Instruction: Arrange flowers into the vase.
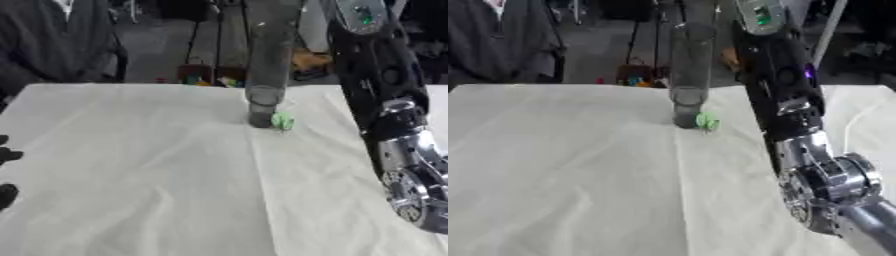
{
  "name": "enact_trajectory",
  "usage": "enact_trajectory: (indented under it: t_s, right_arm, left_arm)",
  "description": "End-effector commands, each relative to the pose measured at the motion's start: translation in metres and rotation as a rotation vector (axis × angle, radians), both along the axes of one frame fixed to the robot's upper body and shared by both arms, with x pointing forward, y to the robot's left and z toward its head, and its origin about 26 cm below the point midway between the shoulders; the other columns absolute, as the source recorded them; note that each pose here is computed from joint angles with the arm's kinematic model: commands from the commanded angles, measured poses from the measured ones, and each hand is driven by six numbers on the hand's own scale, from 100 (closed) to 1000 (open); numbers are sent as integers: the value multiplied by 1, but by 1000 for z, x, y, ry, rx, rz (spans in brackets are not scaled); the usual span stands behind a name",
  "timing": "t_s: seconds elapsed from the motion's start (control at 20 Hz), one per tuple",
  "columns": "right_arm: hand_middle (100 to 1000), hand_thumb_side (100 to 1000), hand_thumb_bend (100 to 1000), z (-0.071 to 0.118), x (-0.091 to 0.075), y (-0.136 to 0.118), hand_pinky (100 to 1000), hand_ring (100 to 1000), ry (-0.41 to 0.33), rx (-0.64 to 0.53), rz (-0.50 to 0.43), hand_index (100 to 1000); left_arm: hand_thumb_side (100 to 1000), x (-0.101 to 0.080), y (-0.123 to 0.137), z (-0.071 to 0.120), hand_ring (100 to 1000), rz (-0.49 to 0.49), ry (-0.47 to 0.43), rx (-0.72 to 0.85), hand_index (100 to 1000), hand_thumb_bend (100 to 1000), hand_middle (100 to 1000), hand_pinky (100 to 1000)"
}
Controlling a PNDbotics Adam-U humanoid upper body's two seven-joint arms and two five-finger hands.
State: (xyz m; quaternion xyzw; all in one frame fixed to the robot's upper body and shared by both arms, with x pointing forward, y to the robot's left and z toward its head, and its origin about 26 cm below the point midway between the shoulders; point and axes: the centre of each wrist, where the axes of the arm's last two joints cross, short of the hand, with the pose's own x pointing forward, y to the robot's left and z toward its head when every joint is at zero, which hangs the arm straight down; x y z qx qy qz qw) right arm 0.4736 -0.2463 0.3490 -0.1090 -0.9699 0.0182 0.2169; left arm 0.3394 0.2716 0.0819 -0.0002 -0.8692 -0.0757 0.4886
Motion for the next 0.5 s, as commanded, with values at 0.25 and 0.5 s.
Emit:
enact_trajectory:
  t_s: [0.25, 0.5]
  right_arm:
    - [100, 548, 100, 24, -9, 2, 100, 100, -84, 23, 30, 183]
    - [100, 572, 100, 19, -8, 0, 100, 100, -91, 12, 21, 185]
  left_arm:
    - [510, 3, -5, 13, 677, -25, -40, 0, 644, 1000, 755, 914]
    - [510, 4, -6, 15, 677, -30, -46, -2, 643, 1000, 755, 915]
